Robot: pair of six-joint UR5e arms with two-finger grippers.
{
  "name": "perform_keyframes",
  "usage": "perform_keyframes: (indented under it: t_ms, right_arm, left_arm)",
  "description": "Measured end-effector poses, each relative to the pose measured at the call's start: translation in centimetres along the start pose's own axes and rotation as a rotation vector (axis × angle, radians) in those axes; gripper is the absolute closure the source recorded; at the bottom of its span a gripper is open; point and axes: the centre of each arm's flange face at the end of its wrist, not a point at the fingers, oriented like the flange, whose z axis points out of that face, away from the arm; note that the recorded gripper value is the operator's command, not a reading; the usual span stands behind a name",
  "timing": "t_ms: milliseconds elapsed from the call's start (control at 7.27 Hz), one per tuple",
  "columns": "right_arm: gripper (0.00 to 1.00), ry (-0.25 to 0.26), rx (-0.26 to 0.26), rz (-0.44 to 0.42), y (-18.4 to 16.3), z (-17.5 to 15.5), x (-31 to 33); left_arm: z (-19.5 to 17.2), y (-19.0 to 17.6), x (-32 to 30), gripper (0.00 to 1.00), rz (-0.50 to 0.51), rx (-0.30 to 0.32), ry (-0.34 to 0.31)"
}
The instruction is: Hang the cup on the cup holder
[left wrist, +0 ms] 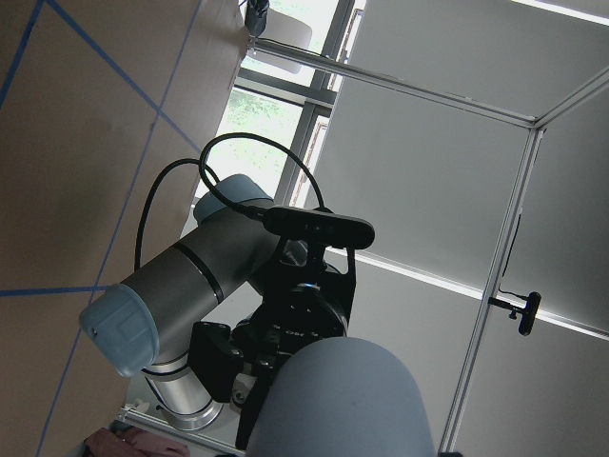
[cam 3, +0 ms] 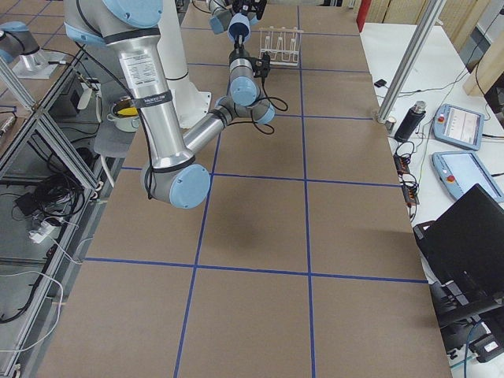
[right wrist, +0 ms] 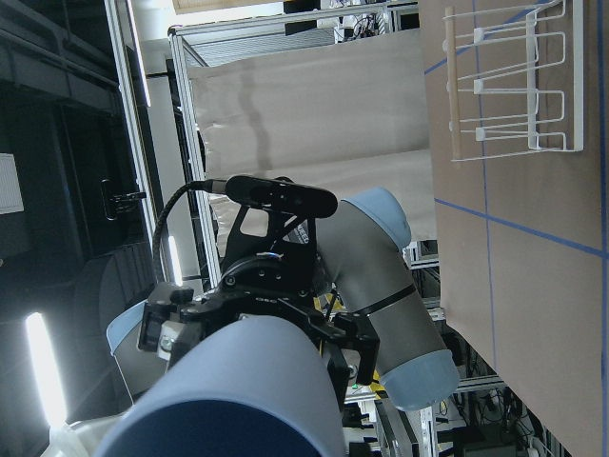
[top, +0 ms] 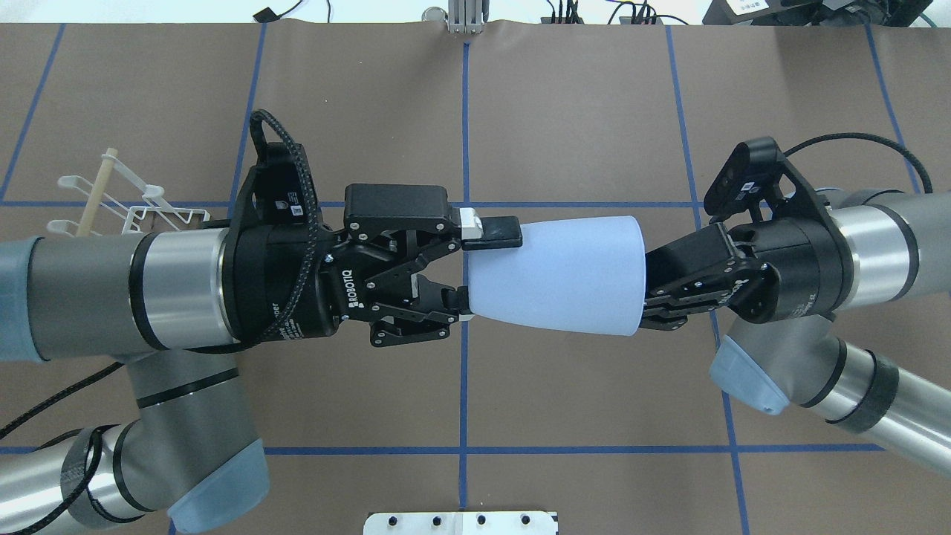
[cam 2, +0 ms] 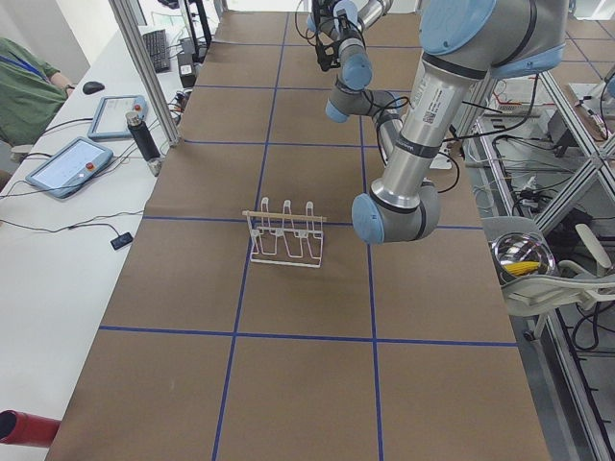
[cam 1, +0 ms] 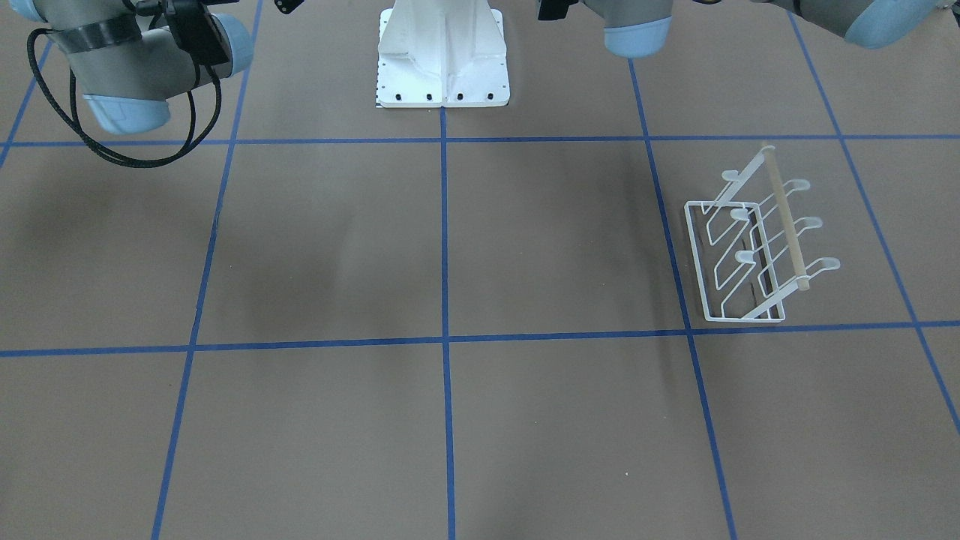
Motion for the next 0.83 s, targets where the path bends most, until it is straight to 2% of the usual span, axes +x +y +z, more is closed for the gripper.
perform_keyframes:
  t_ms: [138,412,688,825]
  right_arm:
    - [0.04,-0.011,0.006,0.018,0.2,0.6,0.6]
    - [0.01,-0.031,0.023,0.041,0.6,1.4,1.3]
    - [0.0,-0.029,0.047,0.028,0.2,0.4,1.2]
    - [0.0,-0.016,0.075,0.013,-0.4,-0.9,0.9]
  left_arm:
    - [-0.1,0.0,-0.1,1.0,0.0,0.001,-0.003]
    - [-0.3,-0.2,-0.3,1.0,0.0,0.005,-0.008]
    - [-0.4,-0.3,-0.4,1.0,0.003,0.007,-0.01]
    - [-0.4,-0.4,-0.3,1.0,0.006,0.009,-0.011]
